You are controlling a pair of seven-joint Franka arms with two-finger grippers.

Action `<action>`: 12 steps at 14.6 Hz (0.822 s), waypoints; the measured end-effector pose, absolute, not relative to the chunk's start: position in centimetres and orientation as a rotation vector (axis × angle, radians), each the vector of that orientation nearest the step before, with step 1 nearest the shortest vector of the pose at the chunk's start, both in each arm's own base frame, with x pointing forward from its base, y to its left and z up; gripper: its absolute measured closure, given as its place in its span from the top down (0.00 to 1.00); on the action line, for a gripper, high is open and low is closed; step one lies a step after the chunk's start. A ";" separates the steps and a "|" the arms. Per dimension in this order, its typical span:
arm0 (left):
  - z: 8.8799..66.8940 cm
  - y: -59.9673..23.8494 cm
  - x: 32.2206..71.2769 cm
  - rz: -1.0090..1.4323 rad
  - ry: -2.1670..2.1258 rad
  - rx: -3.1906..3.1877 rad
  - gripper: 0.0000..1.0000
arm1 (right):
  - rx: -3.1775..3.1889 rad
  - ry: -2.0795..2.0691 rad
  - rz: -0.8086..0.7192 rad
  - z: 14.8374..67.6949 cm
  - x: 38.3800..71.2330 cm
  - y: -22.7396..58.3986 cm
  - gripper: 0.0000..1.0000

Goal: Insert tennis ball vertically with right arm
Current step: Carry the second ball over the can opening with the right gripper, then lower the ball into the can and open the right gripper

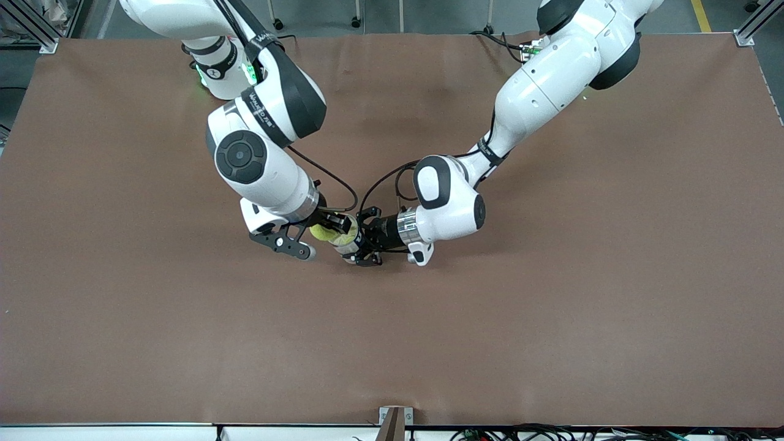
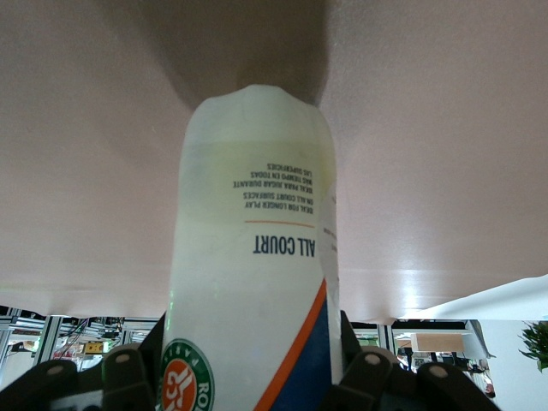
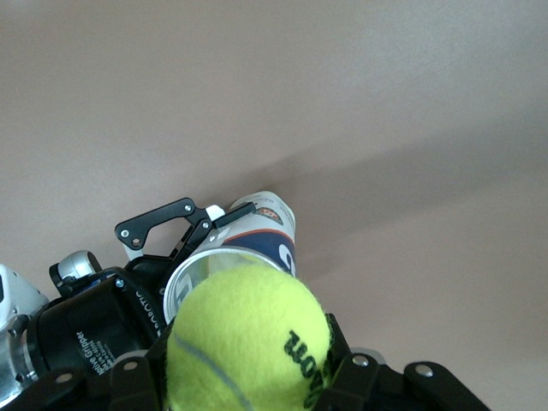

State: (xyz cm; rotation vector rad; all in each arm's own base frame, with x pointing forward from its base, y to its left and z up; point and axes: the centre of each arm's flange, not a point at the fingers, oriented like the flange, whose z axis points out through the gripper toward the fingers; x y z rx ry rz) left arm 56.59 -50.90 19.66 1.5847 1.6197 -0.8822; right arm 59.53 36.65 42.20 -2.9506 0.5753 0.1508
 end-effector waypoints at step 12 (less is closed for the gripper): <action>19.6 -50.5 56.9 -0.877 1.625 1.579 0.74 | -2.970 0.548 0.174 39.9 58.7 38.9 0.66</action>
